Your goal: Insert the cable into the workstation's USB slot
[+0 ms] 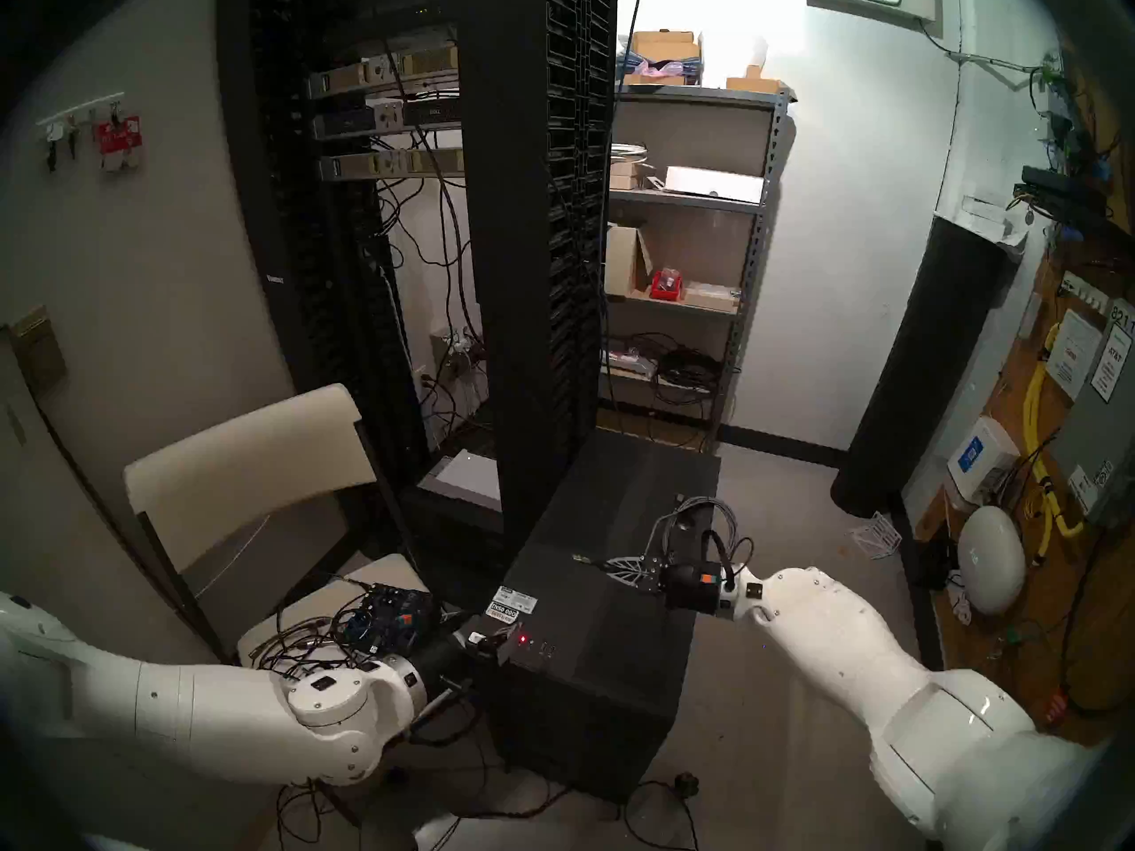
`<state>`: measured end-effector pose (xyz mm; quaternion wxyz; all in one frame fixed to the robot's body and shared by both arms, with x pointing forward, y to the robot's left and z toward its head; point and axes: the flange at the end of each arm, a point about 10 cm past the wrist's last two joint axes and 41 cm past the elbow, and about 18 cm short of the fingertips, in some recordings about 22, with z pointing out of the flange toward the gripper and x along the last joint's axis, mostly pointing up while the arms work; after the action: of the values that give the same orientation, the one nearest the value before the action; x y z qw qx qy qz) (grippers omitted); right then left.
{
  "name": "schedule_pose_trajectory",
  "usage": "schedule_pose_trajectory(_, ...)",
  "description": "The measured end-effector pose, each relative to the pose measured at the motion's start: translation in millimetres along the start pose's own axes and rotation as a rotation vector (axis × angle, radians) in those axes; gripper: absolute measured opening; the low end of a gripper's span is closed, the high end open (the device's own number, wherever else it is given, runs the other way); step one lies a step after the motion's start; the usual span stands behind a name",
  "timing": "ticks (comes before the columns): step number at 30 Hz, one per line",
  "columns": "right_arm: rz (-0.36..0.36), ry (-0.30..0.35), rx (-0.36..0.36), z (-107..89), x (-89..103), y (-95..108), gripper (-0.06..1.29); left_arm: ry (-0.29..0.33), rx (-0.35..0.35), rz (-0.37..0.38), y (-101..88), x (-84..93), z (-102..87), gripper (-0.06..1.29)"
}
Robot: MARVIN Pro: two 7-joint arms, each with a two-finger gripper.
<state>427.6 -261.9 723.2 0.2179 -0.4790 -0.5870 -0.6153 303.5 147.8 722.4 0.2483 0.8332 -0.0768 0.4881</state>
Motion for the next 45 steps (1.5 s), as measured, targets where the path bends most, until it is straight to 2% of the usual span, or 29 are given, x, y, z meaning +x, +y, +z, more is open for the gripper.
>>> schedule_pose_trajectory(5,0.014,0.000,0.039,-1.9,-2.1,-18,-0.03,0.000,0.000,0.000,0.0,-0.1,0.0,1.24)
schedule_pose_trajectory(12,0.025,0.006,0.062,-5.1,-1.1,-29,-0.03,0.000,0.000,0.000,-0.1,-0.2,0.0,1.24)
schedule_pose_trajectory(33,0.013,0.056,0.097,-8.1,16.6,-29,-0.03,-0.001,0.000,0.001,-0.1,-0.5,0.0,1.24)
schedule_pose_trajectory(45,-0.002,0.080,0.108,-18.3,30.6,-23,-0.03,-0.002,-0.001,0.001,-0.2,-0.7,0.0,1.24)
